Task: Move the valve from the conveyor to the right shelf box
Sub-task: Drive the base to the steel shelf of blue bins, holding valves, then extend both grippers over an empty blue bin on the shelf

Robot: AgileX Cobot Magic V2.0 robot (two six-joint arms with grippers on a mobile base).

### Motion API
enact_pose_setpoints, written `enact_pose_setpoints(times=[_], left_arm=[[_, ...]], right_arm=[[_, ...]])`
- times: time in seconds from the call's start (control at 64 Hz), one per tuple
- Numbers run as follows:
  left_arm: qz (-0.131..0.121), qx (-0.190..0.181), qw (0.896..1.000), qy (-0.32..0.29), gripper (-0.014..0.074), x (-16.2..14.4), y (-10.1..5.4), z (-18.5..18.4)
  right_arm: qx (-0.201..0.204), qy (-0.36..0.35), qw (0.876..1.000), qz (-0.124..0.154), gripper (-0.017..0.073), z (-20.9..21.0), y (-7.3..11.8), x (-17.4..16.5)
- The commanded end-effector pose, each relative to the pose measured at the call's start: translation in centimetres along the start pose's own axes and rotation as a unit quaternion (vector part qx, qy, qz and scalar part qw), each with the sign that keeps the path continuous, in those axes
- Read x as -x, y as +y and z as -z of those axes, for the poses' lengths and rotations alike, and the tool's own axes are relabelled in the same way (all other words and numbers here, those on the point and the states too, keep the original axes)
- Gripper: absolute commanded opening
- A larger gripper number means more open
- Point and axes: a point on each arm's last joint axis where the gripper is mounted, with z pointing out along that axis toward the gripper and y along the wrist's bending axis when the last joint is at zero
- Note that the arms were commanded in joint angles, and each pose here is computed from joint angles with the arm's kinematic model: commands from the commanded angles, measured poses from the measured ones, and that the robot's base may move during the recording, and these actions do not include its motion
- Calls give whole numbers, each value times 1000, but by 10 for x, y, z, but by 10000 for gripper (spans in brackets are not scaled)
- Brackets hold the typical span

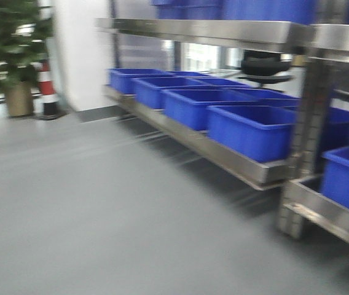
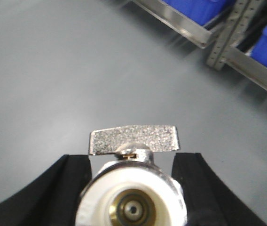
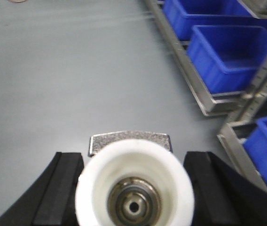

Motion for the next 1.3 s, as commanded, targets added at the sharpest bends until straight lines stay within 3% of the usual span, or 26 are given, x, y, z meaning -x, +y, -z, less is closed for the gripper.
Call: enact_pose_setpoints(times=[0.0,1.281], left_arm=[[4,-5,999,-32,-111,5,-2,8],[4,-5,999,-32,-111,5,-2,8]], right_arm=[[-7,-52,999,7,-154,12,0,11],[-7,-52,999,7,-154,12,0,11]])
